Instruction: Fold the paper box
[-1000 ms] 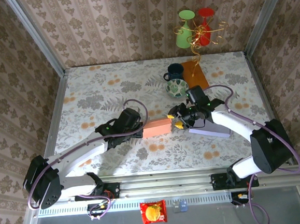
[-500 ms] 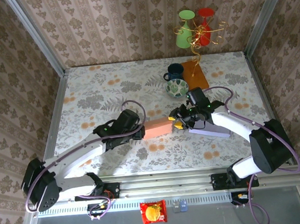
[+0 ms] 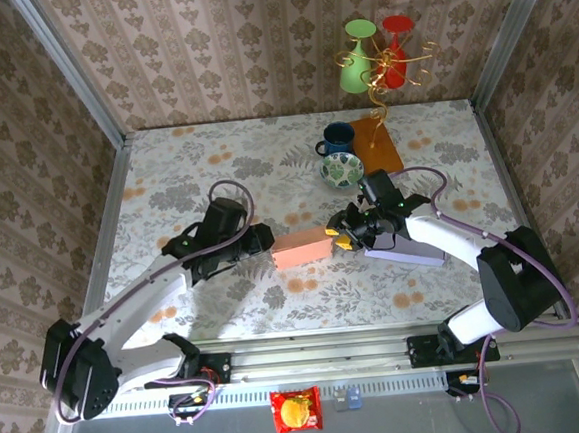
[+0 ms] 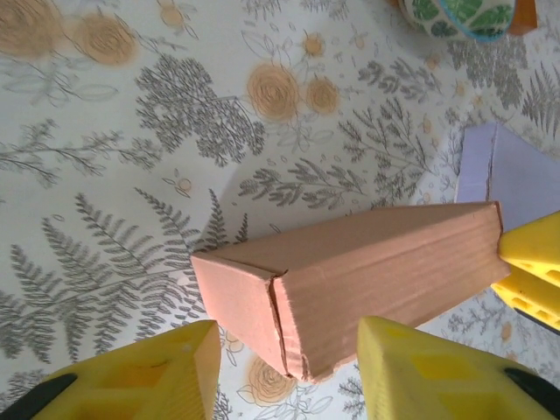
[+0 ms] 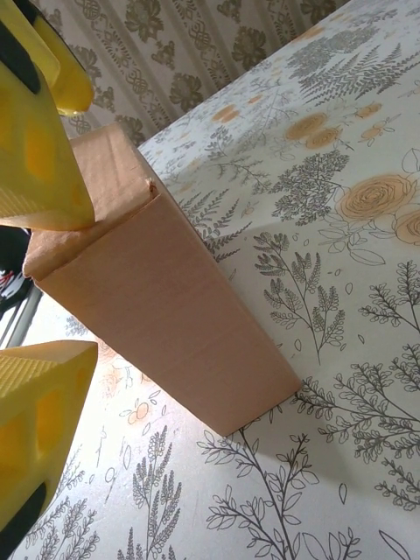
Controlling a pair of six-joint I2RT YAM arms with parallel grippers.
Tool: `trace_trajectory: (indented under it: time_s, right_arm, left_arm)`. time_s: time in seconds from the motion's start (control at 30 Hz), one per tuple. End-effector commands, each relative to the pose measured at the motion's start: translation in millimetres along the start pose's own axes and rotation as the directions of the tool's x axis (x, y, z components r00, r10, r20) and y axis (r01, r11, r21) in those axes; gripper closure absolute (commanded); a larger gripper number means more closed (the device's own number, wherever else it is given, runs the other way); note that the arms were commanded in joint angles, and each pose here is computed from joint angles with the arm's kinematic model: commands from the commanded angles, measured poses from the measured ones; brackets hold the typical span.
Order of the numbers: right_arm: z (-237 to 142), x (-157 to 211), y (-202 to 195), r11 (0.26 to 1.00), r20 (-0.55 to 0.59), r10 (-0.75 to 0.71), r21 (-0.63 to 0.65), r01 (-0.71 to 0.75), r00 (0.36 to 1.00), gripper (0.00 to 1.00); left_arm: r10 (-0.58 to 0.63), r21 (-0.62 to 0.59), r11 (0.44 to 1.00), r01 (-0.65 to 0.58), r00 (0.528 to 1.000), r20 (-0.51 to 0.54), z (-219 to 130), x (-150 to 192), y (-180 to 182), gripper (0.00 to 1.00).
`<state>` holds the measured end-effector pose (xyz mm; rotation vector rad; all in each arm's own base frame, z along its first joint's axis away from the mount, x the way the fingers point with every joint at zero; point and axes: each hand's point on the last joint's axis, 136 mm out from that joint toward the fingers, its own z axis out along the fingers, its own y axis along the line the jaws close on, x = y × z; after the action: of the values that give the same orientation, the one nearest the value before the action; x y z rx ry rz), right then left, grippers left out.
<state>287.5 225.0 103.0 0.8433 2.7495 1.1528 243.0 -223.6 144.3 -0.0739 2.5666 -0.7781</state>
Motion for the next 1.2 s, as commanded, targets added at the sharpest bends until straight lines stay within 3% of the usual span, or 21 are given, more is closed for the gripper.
trace_trajectory:
  time_s: [0.0,0.27,0.5,0.87,1.17]
  right_arm:
    - [10,9,-44,0.987,-0.035,0.061,0.15,-0.056,0.998,0.62]
    - [12,10,-49,0.983,-0.039,0.073,0.169,-0.065,0.997,0.63]
    - [11,10,-48,0.985,-0.045,0.066,0.165,-0.058,0.997,0.64]
    - [-7,21,-37,0.988,-0.082,-0.074,0.132,0.085,0.994,0.66]
    - [-34,48,-56,0.95,-0.165,-0.239,0.163,0.265,0.957,0.69]
  left_arm:
    - [-0.024,0.063,0.998,0.027,0.998,-0.052,9,8,-8,0.57]
    - [-0.011,0.021,1.0,0.014,0.993,-0.114,21,26,8,0.63]
    - [0.015,0.033,0.999,-0.011,0.992,-0.129,29,34,12,0.77]
    - [0.175,0.054,0.984,-0.172,0.983,-0.057,23,42,8,0.79]
    - [0.311,0.074,0.949,-0.307,0.949,-0.045,23,78,8,0.79]
